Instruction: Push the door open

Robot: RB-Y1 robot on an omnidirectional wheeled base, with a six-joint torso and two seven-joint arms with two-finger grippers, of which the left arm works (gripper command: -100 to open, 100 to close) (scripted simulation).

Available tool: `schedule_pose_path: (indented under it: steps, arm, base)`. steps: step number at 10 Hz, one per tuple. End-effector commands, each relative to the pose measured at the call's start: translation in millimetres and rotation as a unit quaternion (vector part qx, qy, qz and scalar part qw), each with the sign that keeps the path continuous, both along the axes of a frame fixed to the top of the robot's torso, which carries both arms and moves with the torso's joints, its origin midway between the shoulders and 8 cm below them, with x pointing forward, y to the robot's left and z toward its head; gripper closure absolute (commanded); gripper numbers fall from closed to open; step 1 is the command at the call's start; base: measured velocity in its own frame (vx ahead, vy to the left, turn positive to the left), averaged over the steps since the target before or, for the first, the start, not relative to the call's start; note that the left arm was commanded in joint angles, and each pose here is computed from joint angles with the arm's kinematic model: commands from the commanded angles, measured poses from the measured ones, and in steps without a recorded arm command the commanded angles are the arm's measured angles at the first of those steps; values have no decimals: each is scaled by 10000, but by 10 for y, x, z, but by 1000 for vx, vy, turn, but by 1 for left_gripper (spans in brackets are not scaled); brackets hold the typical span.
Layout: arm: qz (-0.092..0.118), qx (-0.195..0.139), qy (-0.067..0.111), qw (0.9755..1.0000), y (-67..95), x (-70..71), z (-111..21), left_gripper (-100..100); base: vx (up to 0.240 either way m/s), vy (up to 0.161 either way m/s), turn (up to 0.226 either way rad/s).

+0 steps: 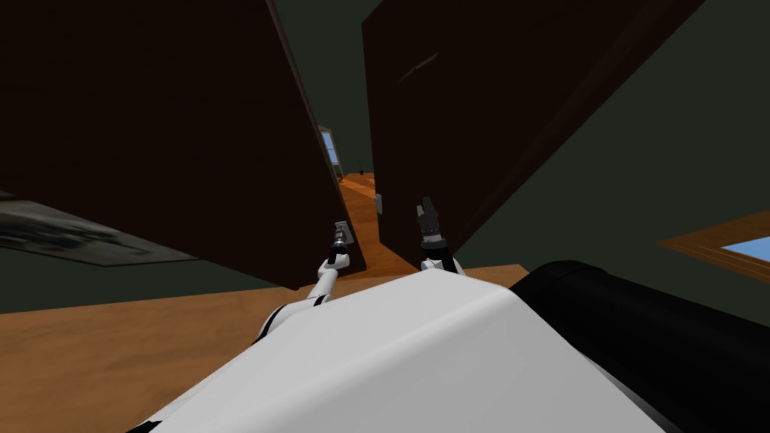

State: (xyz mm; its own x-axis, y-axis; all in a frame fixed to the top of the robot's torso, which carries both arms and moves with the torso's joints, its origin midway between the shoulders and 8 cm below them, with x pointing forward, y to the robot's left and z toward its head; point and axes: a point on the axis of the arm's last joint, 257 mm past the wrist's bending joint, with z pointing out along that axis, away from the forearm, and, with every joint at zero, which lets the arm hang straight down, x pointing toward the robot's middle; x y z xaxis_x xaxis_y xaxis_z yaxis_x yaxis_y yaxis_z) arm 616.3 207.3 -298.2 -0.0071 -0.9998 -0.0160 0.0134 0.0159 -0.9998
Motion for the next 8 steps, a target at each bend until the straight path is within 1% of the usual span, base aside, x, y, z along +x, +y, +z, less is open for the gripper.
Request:
schedule_pose_path:
  steps: [1, 2, 5, 7, 8]
  arm:
    - [174, 29, -68, 9998, 158, 19, 53, 100]
    - [315, 50, -121, 9994, 283, 31, 94, 100]
    - [602, 85, -221, 9979, 528, 44, 173, 100]
    - [829, 109, -292, 9961, 714, 44, 231, 100]
    - [960, 120, -330, 9948, 817, 40, 262, 100]
  base:
    - [49, 27, -132]
    - [106, 37, -194]
    - [101, 25, -117]
    - [86, 35, -121]
    - [84, 48, -142]
